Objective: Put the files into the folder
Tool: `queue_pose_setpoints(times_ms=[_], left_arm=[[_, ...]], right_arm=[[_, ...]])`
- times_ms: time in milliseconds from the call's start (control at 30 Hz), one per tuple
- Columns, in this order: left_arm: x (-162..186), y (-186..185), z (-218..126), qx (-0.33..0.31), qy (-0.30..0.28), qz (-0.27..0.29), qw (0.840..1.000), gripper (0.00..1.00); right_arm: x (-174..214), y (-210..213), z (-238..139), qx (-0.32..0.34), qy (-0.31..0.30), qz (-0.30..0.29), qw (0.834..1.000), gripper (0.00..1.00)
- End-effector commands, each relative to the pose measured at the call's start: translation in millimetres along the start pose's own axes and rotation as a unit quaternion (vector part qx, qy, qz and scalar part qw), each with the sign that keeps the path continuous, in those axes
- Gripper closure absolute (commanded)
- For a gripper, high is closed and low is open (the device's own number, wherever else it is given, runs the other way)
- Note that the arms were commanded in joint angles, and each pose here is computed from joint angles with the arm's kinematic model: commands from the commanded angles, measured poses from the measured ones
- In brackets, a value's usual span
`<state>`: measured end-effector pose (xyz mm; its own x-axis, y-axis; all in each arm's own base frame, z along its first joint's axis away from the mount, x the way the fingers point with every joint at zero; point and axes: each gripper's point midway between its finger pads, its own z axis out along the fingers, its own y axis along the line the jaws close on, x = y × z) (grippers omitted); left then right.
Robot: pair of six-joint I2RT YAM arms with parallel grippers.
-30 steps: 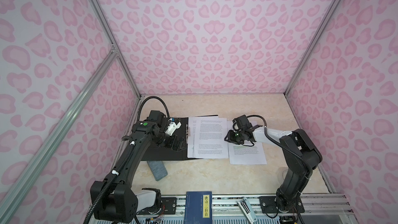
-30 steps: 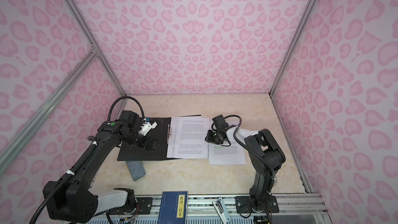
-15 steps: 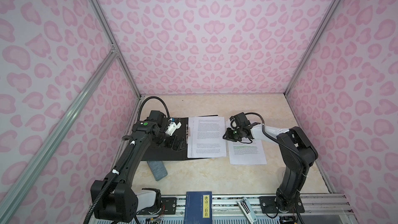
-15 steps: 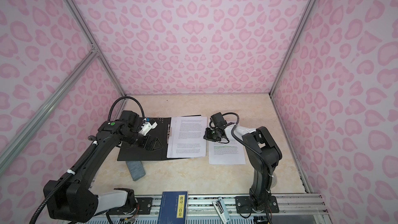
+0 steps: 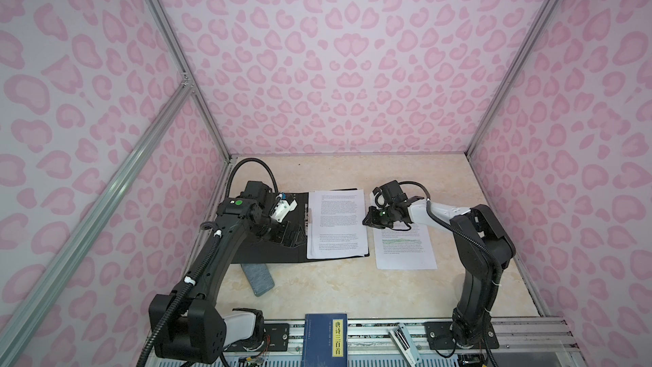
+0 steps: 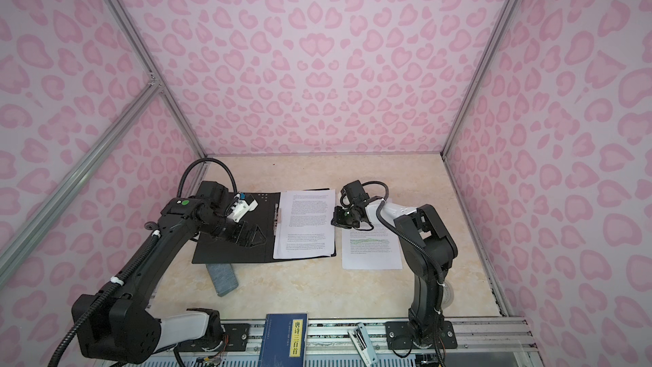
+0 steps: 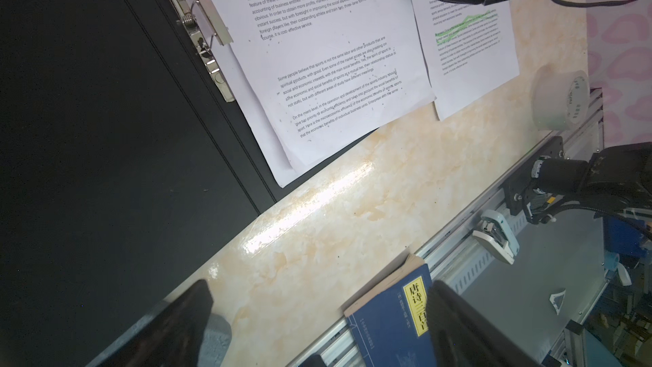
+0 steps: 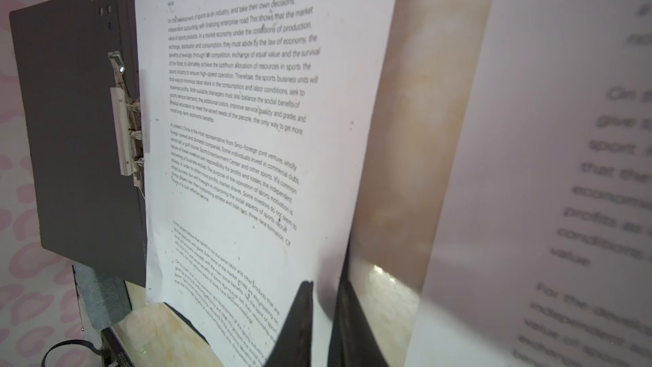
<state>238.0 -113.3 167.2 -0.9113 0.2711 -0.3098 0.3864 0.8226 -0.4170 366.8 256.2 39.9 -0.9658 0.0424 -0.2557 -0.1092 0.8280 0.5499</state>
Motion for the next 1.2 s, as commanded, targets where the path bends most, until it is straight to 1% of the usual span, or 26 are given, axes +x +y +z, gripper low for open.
queue_pose_setpoints(times_ms=[0, 433, 533, 633, 700, 767, 967, 1067, 1167], left_arm=[[4, -3, -1, 0.007, 0.008, -0.005, 1.0, 0.02], [3, -3, 0, 0.009, 0.01, -0.005, 1.0, 0.03], [3, -3, -1, 0.009, 0.009, -0.004, 1.0, 0.02], [3, -4, -2, 0.008, 0.007, 0.0, 1.0, 0.02], [2, -5, -5, 0.005, 0.005, 0.006, 1.0, 0.02], [0, -5, -8, 0.001, 0.002, 0.009, 1.0, 0.02], [-5, -8, -18, -0.005, -0.008, 0.016, 1.0, 0.02], [-7, -10, -21, -0.003, -0.014, 0.018, 1.0, 0.02], [-8, -17, -24, 0.013, -0.015, 0.022, 1.0, 0.02]], right_arm=[[4, 3, 2, -0.006, 0.014, -0.009, 1.0, 0.83], [6, 15, 16, 0.002, 0.047, -0.046, 0.998, 0.82], [7, 17, 17, 0.009, 0.052, -0.056, 0.997, 0.79], [6, 13, 14, 0.026, 0.046, -0.058, 0.997, 0.7], [2, 8, 5, 0.049, 0.03, -0.06, 0.997, 0.64], [-4, 5, -7, 0.07, 0.01, -0.065, 0.995, 0.62], [-7, 1, -53, 0.129, -0.038, -0.081, 0.988, 0.58], [4, -14, -76, 0.191, -0.048, -0.082, 0.977, 0.57], [21, -40, -100, 0.243, -0.071, -0.057, 0.966, 0.56]])
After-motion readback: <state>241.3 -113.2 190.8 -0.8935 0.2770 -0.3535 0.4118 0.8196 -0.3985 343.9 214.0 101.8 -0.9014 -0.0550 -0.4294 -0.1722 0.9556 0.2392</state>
